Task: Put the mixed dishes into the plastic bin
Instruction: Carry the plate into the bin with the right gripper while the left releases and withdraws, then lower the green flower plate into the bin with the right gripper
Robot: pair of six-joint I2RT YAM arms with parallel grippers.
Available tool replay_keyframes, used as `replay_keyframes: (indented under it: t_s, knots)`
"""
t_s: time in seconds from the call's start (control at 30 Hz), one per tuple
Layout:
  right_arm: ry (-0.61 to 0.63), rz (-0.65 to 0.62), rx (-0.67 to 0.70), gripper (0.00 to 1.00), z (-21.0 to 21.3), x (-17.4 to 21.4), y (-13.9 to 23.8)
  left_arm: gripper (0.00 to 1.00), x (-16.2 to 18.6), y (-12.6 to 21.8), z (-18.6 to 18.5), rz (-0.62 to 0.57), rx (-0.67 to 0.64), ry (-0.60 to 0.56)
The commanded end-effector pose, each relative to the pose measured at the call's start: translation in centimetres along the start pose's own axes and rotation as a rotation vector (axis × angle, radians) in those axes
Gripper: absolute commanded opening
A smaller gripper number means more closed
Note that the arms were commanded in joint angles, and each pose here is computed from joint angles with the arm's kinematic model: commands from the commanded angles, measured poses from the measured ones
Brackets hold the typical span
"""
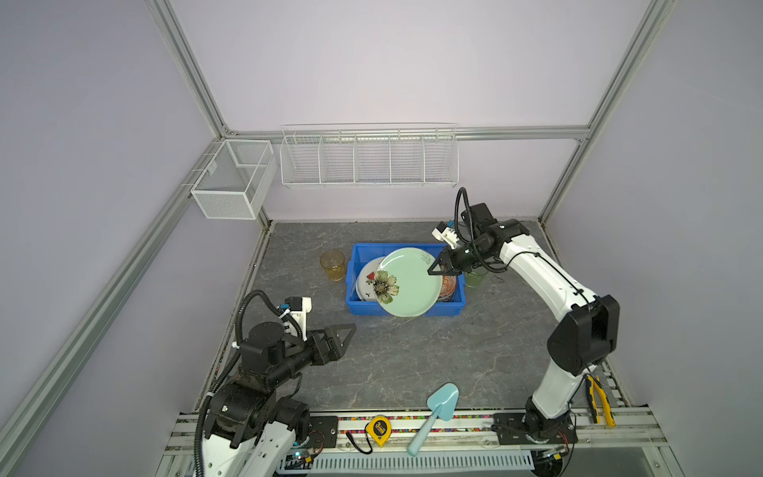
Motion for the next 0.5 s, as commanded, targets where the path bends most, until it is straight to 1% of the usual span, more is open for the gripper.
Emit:
replay_keyframes:
  t_s: [0.0, 0.17, 0.47]
  knots:
    - [0.073, -0.021, -0.097, 0.07, 1.8, -1.6, 0.9, 1.00, 0.5, 1.0, 0.2, 0.011, -0.044, 0.002]
    - [0.074, -0.009, -0.099, 0.06, 1.5, -3.7, -0.5, 1.00, 0.9, 1.6, 0.2, 0.014, -0.060, 0.006]
    - [0.086, 0.005, -0.062, 0.06, 0.8, -6.5, -3.3, 1.00, 1.0, 2.4, 0.1, 0.008, -0.080, -0.001]
Point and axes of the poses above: each gripper's point midway between its finger pads, its own y axis back along the fingers, its own z axis along the line the jaws close on, x = y × z, the point moved 8 cm from there along y, back along the fingers, and after that the axes turned 4 degrees about -y, right-handed, at the moved point
